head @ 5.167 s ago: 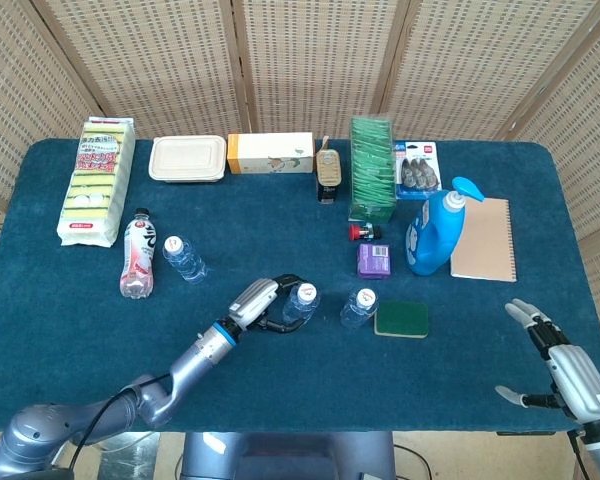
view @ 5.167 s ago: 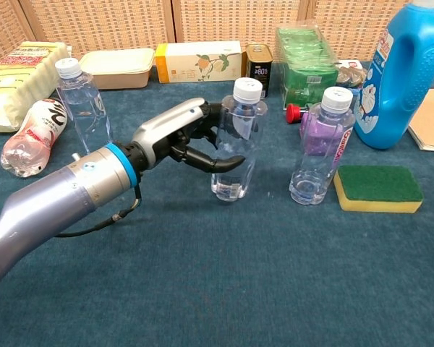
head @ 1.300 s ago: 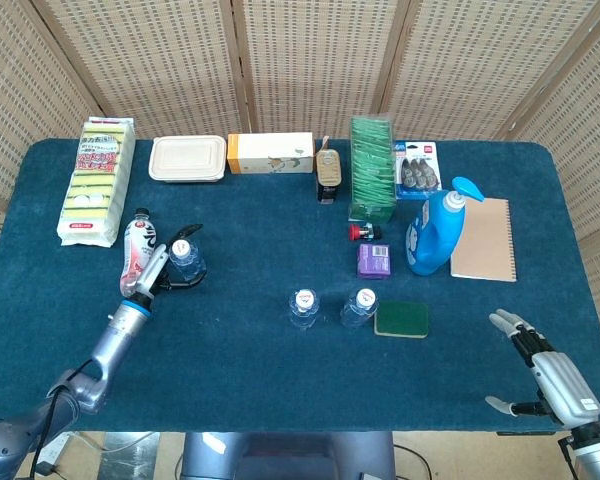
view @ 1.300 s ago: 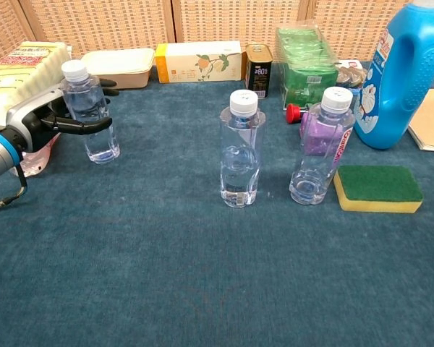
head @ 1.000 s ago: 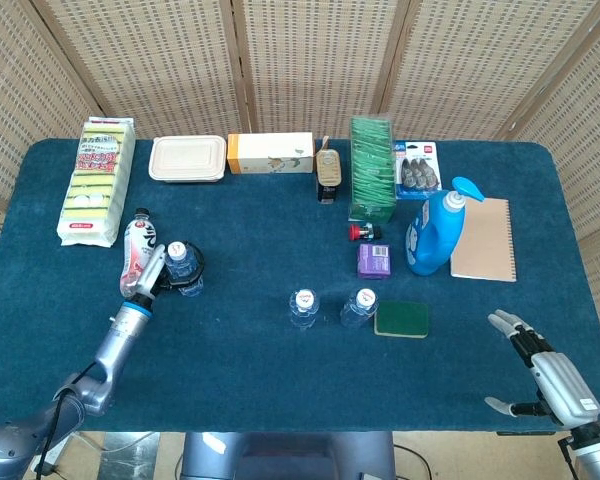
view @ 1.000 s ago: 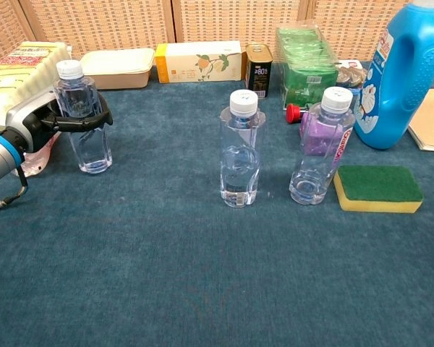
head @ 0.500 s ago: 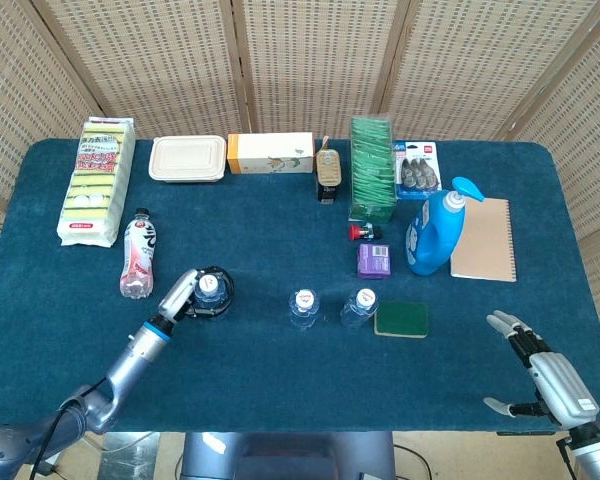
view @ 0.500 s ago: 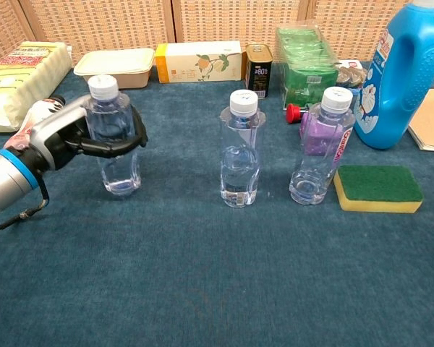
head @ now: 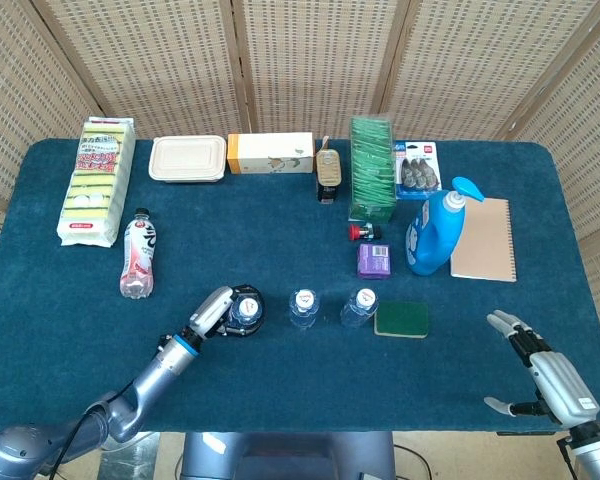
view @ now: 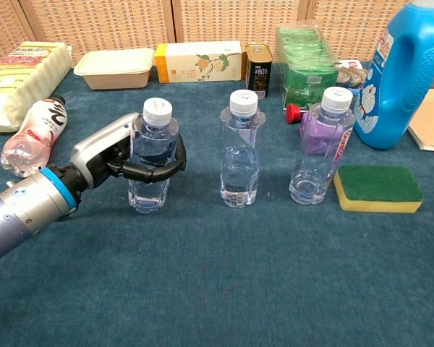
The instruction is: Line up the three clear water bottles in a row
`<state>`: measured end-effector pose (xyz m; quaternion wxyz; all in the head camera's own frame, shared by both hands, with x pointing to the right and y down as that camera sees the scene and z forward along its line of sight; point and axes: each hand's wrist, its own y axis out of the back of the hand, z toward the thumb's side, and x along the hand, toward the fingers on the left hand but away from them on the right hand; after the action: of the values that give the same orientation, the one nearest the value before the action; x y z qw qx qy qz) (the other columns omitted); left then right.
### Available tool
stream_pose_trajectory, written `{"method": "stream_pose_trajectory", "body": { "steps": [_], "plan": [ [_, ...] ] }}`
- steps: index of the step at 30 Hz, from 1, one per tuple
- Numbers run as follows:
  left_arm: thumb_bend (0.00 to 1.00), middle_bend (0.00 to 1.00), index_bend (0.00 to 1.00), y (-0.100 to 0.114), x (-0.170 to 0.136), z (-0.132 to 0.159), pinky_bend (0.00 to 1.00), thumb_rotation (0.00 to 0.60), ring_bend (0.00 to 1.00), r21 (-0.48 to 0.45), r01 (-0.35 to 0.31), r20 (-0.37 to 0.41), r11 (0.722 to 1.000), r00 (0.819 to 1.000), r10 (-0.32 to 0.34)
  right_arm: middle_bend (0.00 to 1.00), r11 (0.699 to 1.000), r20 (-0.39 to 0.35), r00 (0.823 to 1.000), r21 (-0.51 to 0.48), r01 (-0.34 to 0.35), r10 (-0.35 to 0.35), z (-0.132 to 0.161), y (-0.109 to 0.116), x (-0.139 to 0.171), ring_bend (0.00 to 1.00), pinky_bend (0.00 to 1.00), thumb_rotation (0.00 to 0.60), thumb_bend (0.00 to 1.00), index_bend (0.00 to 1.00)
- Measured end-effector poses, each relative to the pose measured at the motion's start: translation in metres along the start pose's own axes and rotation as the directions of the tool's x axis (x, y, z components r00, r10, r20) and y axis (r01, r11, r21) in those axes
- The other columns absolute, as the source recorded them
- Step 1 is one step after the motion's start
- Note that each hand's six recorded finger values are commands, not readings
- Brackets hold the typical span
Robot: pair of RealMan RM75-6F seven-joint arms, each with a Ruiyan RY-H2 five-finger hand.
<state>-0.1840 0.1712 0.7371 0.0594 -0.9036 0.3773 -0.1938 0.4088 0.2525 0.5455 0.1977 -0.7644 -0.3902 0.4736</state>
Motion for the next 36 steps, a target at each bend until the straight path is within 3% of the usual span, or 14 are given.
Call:
{"method": "stream_pose_trajectory", "body": {
  "steps": [11, 20, 28, 32, 36],
  "plan": [
    [0.41, 0.55, 0.66, -0.004, 0.01, 0.006, 0.52, 0.6, 0.39, -0.021, -0.006, 0.016, 1.0, 1.0, 0.006, 0.05, 1.0, 0.008, 1.0, 0.019, 0.019, -0.02, -0.002, 0.003, -0.001, 0.05, 0.12, 0.6, 0.12, 0.04],
    [0.35, 0.55, 0.66, -0.01, 0.017, 0.005, 0.51, 0.6, 0.39, -0.066, -0.02, 0.022, 0.998, 1.0, 0.021, 0.05, 0.986, 0.038, 0.991, 0.112, 0.127, -0.132, -0.005, 0.01, -0.003, 0.05, 0.1, 0.6, 0.12, 0.04],
    [0.32, 0.54, 0.66, -0.015, 0.019, 0.002, 0.47, 0.6, 0.35, -0.087, -0.017, 0.034, 0.996, 0.999, 0.02, 0.05, 0.987, 0.041, 0.991, 0.103, 0.125, -0.129, -0.006, 0.009, -0.003, 0.05, 0.1, 0.6, 0.12, 0.04],
    [0.32, 0.42, 0.63, -0.014, 0.018, 0.001, 0.39, 0.6, 0.23, -0.076, -0.017, 0.04, 0.997, 0.999, 0.02, 0.05, 0.987, 0.041, 0.991, 0.101, 0.122, -0.127, -0.005, 0.009, -0.003, 0.05, 0.1, 0.6, 0.12, 0.04],
    [0.28, 0.27, 0.43, -0.012, 0.017, 0.0, 0.33, 0.6, 0.14, -0.067, -0.025, 0.043, 0.997, 0.999, 0.028, 0.05, 0.991, 0.036, 0.993, 0.082, 0.106, -0.109, -0.004, 0.007, -0.003, 0.05, 0.1, 0.6, 0.12, 0.04]
  ]
}}
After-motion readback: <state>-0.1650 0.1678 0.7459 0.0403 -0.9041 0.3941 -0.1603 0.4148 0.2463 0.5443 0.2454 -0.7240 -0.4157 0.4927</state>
